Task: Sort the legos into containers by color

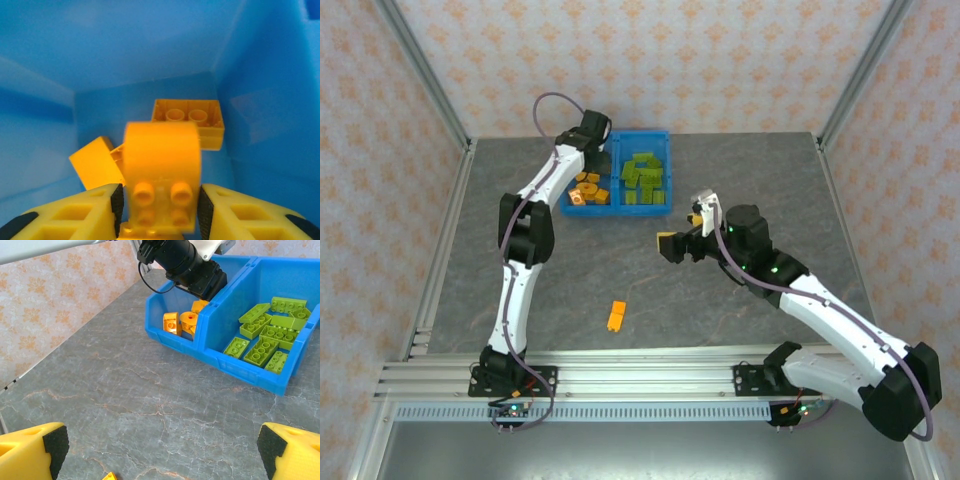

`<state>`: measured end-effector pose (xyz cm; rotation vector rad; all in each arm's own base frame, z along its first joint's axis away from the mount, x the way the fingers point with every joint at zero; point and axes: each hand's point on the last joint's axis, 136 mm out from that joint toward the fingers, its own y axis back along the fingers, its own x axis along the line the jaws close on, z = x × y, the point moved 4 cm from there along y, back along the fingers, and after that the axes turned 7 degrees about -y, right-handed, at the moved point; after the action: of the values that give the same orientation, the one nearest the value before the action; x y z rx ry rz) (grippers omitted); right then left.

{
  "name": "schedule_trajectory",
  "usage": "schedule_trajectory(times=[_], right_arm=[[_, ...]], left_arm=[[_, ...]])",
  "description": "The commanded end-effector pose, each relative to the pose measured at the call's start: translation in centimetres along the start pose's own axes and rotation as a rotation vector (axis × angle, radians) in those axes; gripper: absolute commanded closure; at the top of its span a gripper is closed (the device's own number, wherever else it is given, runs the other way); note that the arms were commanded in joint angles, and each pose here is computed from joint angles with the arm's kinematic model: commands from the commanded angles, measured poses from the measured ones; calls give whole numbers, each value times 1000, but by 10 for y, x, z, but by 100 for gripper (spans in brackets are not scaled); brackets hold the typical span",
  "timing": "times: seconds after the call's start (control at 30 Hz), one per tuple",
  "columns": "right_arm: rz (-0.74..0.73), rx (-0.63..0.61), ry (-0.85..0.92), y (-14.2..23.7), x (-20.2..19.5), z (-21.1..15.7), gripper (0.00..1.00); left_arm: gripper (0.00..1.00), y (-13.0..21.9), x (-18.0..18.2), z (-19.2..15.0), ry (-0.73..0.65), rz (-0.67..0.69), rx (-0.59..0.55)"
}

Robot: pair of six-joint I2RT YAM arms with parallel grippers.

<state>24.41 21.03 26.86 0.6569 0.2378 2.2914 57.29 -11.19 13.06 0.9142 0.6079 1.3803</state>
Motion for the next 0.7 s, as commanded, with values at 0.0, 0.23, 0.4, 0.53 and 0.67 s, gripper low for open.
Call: schedule_trajectory(times=[0.0,0.23,0.4,0.53,0.67], right_arm=[[-5,-3,-11,0,0,-1,1],[1,8,-12,-8,0,1,1],[-2,9,-11,-19,-4,-1,1],[-22,10,-4,-30,-10,-2,1],[-50,11,43,-38,-18,-6,0]], left_arm=[[47,22,0,9,35,-36,-35],[47,88,4,14,57,-91,-120],[47,183,8,-5,98,-154,-261],[47,233,-10,-53,62,-200,-275],[48,271,-32,-115,-30,-212,-237]])
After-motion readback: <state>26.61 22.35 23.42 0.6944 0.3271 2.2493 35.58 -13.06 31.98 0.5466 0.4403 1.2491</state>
